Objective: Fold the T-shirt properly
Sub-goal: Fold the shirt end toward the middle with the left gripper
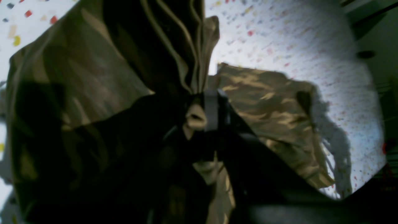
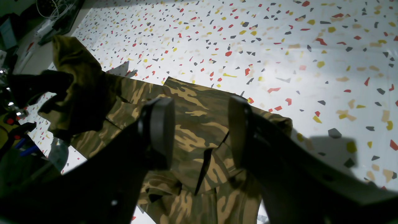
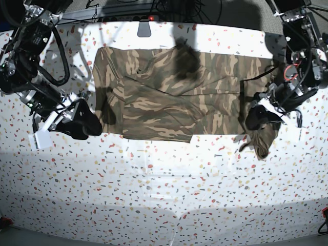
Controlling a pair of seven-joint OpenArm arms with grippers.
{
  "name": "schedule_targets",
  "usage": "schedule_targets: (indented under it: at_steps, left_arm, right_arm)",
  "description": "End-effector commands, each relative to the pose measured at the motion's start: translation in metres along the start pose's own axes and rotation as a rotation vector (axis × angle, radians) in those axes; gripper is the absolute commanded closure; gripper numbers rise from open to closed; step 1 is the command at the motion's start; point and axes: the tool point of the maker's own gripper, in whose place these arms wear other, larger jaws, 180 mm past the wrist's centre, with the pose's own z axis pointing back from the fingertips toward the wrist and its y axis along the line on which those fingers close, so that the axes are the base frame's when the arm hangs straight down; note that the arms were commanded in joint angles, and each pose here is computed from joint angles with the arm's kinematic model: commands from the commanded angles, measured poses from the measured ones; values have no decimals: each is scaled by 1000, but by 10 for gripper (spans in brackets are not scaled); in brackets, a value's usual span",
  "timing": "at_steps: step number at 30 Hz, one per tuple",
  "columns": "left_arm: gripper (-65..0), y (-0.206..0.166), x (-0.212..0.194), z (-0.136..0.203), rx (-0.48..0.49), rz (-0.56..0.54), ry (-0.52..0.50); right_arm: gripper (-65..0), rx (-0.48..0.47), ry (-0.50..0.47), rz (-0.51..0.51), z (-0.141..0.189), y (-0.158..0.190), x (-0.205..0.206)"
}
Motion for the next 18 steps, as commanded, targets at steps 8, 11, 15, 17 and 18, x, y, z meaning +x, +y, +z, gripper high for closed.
schedule_targets:
  at_steps: [8, 11, 15, 17, 18]
  left_arm:
    - [0, -46, -38, -22, -103, -103, 132]
    - [0, -54, -42, -30, -101, -154, 139]
    - [0, -55, -43, -34, -86, -174, 134]
    - [0, -54, -37, -34, -76, -158, 105]
    - [0, -54, -35, -35, -78, -157, 91]
  right_arm:
    - [-262, 16, -58, 29, 3, 4, 17]
    - [-262, 16, -58, 29, 3, 4, 17]
    - [-262, 17, -59, 28, 3, 4, 17]
    - [-262, 17, -58, 28, 3, 4, 17]
    - [-262, 17, -58, 28, 3, 4, 17]
